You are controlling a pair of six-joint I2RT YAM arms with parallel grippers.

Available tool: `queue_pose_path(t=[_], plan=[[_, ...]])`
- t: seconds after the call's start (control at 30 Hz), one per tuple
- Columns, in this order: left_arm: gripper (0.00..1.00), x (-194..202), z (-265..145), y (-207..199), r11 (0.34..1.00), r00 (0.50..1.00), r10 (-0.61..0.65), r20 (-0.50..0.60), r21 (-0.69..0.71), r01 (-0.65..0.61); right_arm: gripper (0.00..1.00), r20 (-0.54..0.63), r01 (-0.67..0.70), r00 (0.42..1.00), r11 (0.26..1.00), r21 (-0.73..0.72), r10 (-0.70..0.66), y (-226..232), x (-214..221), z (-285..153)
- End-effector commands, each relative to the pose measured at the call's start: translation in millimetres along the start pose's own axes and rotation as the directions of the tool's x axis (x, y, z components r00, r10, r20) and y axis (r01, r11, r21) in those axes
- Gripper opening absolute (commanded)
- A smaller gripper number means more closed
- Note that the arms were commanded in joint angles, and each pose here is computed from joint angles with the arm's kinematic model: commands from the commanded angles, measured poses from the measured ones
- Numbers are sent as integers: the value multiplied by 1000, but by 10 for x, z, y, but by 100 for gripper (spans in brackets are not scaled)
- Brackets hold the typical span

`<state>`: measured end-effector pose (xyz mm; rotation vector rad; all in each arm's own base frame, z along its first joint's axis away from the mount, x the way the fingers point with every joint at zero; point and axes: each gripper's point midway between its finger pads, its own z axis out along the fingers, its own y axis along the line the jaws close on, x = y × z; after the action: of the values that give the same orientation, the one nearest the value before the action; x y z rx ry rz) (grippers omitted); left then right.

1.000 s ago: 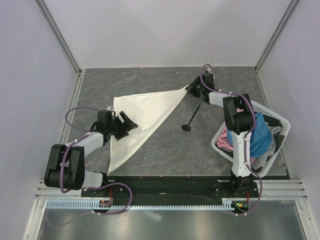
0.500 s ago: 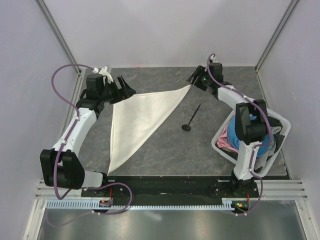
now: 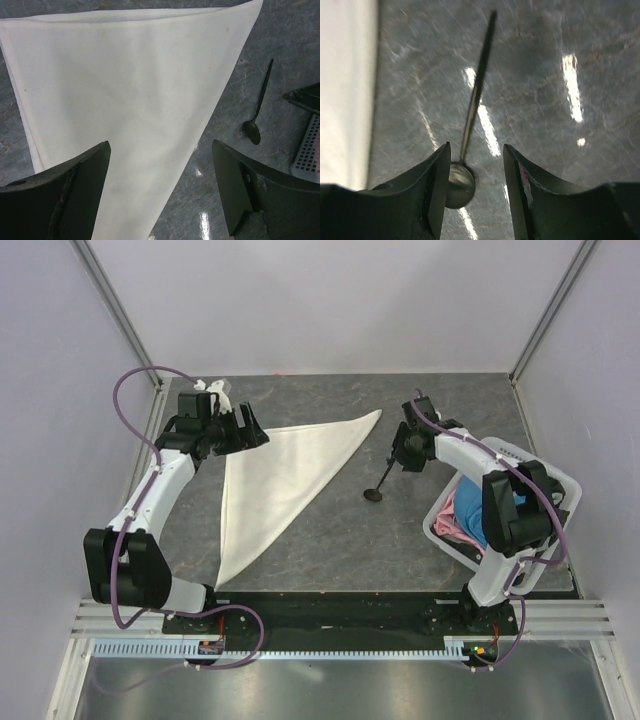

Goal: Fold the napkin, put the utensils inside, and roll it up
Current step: Grab a utensil with the right arm

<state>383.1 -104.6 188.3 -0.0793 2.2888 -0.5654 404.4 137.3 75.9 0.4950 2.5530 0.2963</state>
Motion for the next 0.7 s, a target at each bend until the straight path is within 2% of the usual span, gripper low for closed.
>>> queue_pose_path(t=[0.0, 0.27, 0.6, 0.67], plan=[[89, -79, -202, -152, 996, 997, 52, 58, 64, -56, 53, -36, -29, 999, 995, 99, 33, -79, 220, 17], [89, -41, -228, -303, 989, 999, 29, 43, 144, -34, 52, -87, -1, 996, 987, 163, 15, 58, 537, 216], [88, -5, -225, -409, 981, 999, 22, 26, 193, -27, 45, -86, -13, 996, 976, 215, 32, 72, 645, 400], [88, 6, -221, -416, 980, 1000, 22, 21, 196, -26, 40, -88, -6, 996, 974, 227, 27, 59, 656, 424]])
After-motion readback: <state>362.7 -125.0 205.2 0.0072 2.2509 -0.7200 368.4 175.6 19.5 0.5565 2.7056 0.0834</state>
